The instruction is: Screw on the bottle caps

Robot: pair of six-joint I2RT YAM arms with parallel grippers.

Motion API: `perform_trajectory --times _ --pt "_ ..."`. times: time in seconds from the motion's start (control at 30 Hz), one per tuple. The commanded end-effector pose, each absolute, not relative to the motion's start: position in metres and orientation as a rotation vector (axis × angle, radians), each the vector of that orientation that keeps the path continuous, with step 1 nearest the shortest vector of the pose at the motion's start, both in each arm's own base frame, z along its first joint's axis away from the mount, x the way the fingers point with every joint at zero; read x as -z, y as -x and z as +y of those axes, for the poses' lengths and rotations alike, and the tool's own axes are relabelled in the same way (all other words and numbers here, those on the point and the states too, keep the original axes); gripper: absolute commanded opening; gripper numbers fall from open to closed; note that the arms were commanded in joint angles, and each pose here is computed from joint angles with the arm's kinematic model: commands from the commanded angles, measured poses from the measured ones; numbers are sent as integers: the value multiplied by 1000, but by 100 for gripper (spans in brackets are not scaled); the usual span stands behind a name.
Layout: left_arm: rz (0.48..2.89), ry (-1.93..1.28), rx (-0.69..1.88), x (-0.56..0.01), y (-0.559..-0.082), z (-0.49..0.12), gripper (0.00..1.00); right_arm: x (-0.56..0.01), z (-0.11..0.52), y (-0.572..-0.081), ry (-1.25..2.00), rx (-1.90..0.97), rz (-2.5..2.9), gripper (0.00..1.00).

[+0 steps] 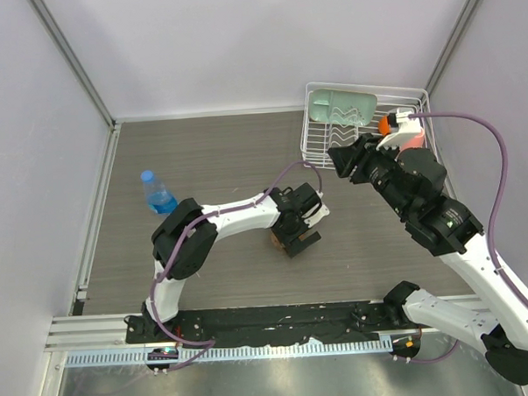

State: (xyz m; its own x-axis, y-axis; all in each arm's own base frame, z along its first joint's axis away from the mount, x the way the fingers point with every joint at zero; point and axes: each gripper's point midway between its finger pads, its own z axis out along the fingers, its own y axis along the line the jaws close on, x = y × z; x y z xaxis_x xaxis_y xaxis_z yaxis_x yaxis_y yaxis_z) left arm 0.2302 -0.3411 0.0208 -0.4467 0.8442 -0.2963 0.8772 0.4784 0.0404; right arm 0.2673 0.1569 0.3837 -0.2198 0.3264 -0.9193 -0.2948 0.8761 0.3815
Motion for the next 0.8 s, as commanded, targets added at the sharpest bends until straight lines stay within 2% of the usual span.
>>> perform_trajectory --times 0.0,0.03,0.07,0.23,0.33,0.43,0.53,0.6,0.7,0.77 --pt "2440 -1473 177 -24 -232 -342 92 -403 154 -261 -19 -598 1638 16" --pt "2444 -1475 174 -22 -231 -340 89 -402 154 -261 -20 -598 1639 16" --pt "2444 -1476 164 -22 -231 -338 81 -401 154 -261 -17 -595 1642 16" --pt "2458 -1479 111 -15 -228 -325 68 -402 153 -260 -20 -589 1638 15" --pt "2453 -1494 87 -14 -227 -318 69 -403 152 -260 -22 -589 1638 14" --pt "2447 -1505 60 -15 -227 -313 78 -402 151 -259 -24 -585 1641 14" --pt "2452 -1522 28 -14 -227 -306 80 -403 150 -258 -26 -583 1637 14" --pt "2455 -1531 13 -13 -226 -303 87 -403 149 -258 -28 -585 1638 14" --pt "2451 -1538 2 -13 -227 -302 85 -404 148 -258 -32 -581 1637 13" --pt "2456 -1548 -5 -12 -226 -301 77 -406 148 -257 -34 -585 1633 13"
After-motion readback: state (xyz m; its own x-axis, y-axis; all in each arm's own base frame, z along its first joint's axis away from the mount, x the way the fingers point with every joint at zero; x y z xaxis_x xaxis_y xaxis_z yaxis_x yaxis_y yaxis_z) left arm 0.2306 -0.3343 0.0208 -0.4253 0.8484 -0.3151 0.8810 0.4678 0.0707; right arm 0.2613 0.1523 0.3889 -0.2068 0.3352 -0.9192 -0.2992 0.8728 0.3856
